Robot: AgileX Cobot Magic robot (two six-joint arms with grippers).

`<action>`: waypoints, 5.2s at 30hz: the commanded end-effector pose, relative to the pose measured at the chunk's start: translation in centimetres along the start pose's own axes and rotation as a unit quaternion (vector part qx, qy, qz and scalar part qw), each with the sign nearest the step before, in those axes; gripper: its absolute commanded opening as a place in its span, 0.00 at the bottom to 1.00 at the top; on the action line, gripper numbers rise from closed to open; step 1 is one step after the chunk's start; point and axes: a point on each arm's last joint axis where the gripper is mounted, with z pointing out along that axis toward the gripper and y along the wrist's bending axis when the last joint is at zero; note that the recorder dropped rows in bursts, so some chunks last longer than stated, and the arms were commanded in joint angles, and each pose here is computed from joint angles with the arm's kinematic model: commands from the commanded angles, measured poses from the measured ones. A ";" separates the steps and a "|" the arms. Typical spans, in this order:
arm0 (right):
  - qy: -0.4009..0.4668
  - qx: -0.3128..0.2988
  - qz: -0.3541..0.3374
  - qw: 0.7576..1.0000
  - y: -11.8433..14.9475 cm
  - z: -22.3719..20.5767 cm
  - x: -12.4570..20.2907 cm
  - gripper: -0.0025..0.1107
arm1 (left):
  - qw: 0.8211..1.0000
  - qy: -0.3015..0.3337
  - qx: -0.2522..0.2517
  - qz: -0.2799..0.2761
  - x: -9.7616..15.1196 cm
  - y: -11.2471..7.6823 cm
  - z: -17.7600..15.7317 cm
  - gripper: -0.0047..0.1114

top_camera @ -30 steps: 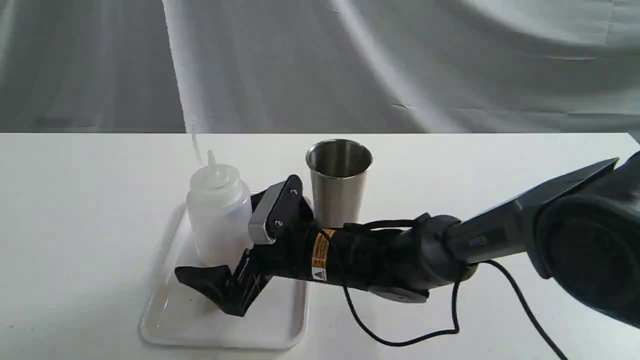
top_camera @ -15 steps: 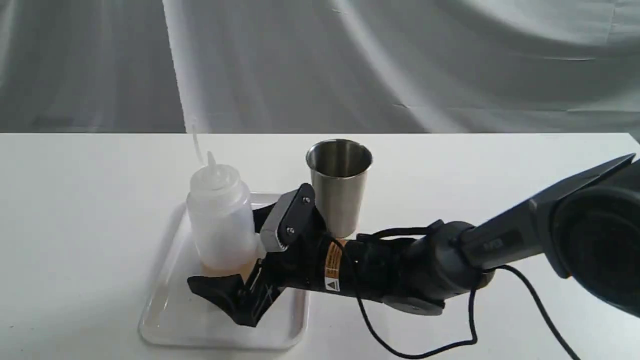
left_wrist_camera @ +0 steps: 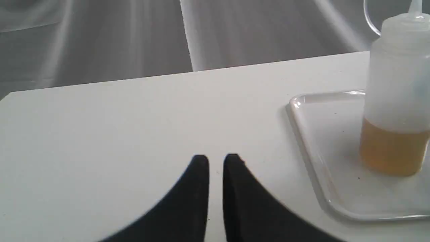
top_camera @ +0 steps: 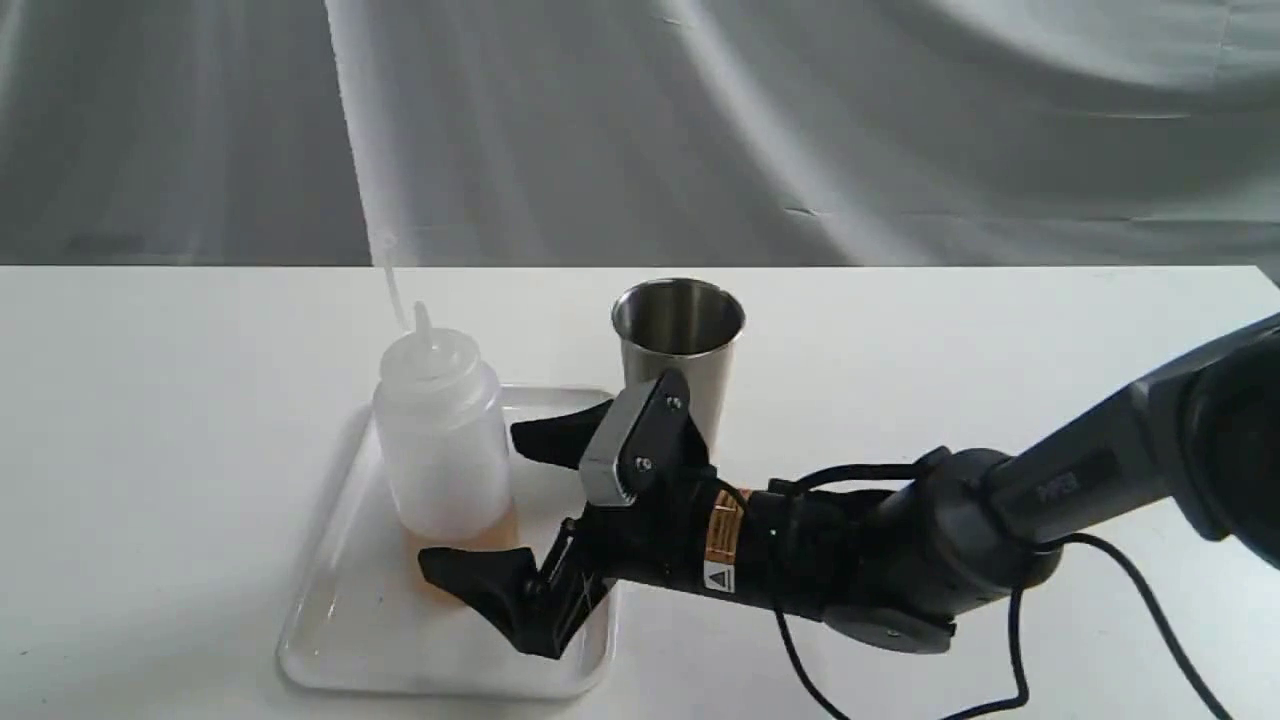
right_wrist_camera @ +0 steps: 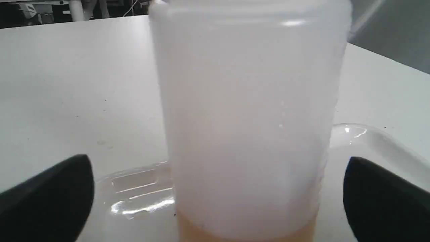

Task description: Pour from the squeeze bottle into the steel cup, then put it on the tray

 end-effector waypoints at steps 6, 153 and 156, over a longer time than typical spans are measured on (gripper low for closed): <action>-0.014 -0.003 -0.004 1.000 0.4 -2.3 -1.1 0.95 | 1.000 -0.003 -0.002 -0.002 0.1 0.0 0.0 0.11; -0.108 0.536 -0.006 0.837 17.1 -35.7 -9.4 0.02 | 1.000 -0.003 -0.002 -0.002 0.1 0.0 0.0 0.11; -0.092 0.550 0.014 0.830 17.0 -35.9 -8.9 0.02 | 1.000 -0.003 -0.002 -0.002 0.1 0.0 0.0 0.11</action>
